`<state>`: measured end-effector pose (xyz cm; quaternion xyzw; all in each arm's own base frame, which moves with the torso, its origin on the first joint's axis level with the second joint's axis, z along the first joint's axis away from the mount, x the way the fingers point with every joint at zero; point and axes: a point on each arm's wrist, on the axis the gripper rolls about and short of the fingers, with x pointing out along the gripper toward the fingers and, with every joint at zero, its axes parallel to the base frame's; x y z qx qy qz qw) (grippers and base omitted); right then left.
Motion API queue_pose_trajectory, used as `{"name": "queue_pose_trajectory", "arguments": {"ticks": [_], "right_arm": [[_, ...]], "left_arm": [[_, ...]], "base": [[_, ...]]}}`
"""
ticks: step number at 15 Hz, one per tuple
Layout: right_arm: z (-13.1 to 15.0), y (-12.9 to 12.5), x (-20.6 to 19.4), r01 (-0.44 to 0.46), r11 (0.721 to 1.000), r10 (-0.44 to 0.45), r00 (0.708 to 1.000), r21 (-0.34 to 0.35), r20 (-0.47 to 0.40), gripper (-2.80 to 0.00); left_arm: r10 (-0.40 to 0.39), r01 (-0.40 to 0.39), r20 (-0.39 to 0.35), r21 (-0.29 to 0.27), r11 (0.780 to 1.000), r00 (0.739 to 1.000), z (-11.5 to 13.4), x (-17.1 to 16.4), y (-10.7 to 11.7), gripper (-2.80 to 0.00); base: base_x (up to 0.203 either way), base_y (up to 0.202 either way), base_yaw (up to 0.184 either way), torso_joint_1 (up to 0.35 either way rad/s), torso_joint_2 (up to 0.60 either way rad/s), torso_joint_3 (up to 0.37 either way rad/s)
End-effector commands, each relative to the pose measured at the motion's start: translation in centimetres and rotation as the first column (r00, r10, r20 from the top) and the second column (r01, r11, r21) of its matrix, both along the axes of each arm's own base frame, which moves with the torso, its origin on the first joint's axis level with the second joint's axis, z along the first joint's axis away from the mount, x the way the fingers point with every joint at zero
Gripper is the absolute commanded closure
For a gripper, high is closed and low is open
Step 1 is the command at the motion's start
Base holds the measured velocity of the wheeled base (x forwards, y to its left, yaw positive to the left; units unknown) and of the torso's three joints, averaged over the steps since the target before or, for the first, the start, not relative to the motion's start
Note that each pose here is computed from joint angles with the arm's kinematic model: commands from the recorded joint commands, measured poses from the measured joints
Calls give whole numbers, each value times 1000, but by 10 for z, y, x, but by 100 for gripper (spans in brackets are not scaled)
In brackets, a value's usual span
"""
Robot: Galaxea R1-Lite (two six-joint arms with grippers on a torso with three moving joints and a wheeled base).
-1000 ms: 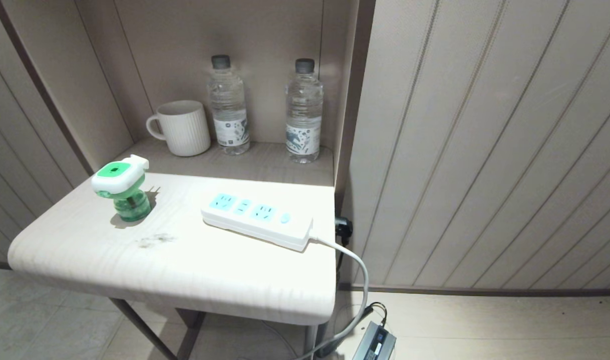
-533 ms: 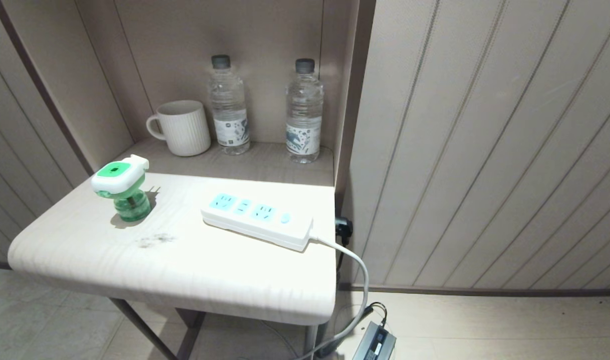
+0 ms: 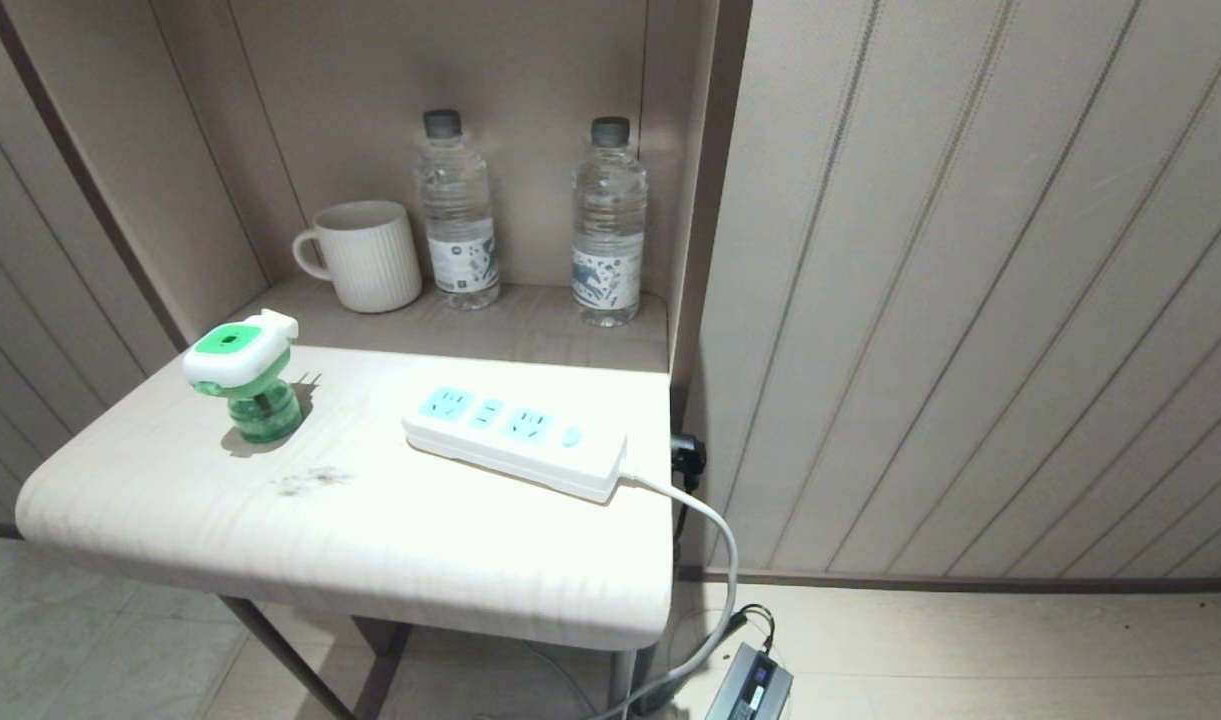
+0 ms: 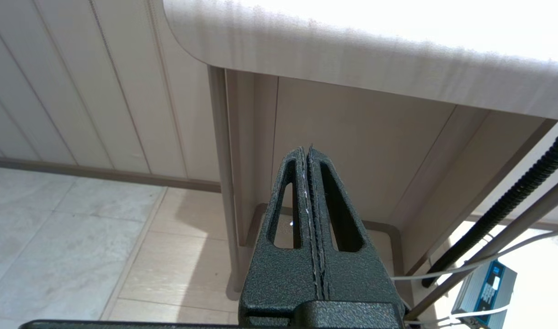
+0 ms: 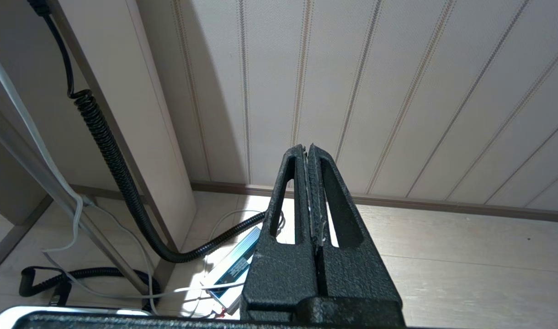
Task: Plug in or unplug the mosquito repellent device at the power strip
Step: Pick up the mosquito repellent liquid
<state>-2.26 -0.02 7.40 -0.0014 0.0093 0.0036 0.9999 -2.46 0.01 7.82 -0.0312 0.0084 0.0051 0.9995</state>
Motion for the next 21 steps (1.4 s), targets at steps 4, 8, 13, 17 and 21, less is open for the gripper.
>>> {"name": "queue_pose_trajectory", "arguments": {"ticks": [4,8,13,17,21], "right_arm": [[0,0,0,0,1000,0,1000,-2,-1,0],[0,0,0,0,1000,0,1000,0,-1,0],[0,0,0,0,1000,0,1000,0,-1,0],[0,0,0,1,1000,-1,1000,0,-1,0],[0,0,0,0,1000,0,1000,-1,-1,0]], "left_arm": [[1,-1,-1,-2,1000,1000,0,0,0,0],[1,-1,-1,-2,1000,1000,0,0,0,0],[0,0,-1,-2,1000,1000,0,0,0,0],[0,0,0,0,1000,1000,0,0,0,0],[-1,0,5,10,1000,1000,0,0,0,0]], "base": [[0,0,0,0,0,0],[0,0,0,0,0,0],[0,0,0,0,0,0],[0,0,0,0,0,0],[0,0,0,0,0,0]]}}
